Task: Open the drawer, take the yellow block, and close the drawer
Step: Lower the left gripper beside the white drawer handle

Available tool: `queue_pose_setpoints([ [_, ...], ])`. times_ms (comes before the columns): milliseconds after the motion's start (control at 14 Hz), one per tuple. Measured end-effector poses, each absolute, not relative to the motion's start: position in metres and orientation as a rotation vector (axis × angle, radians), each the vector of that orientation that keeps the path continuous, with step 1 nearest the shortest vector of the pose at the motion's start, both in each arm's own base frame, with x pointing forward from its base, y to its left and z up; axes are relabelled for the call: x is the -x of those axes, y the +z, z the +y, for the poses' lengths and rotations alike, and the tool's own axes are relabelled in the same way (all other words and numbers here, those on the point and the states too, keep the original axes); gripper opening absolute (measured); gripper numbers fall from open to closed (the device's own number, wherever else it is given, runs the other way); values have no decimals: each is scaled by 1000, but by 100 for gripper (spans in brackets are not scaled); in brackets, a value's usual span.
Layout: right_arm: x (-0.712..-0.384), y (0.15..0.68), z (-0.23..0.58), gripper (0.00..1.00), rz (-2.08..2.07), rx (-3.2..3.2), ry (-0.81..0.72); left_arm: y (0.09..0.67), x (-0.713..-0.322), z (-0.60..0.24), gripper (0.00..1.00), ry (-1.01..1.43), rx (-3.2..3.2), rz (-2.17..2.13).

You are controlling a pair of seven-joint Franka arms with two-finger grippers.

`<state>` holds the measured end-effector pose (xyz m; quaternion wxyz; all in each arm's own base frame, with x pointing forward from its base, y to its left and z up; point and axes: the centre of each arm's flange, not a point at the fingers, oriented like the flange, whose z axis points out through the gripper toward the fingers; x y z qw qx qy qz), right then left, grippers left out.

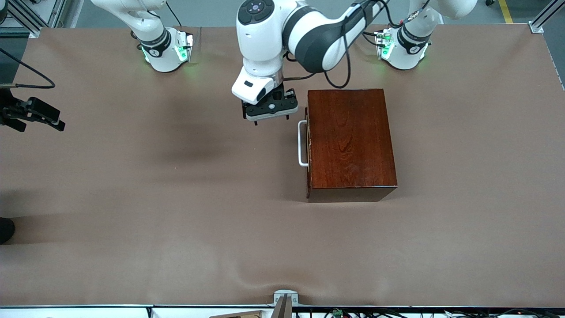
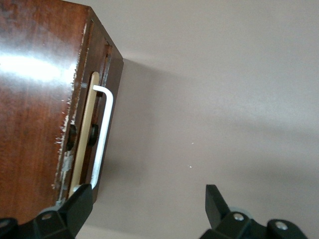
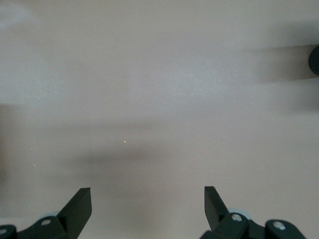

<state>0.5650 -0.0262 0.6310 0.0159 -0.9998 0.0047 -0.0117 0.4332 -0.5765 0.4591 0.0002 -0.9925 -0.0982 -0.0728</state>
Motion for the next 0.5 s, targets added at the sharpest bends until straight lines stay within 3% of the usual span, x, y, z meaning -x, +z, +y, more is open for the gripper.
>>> queue_pose_setpoints([
  [500,-565,631,-26,100,15,3109,-37,423,-433,-584,100,-204,3077,-298],
])
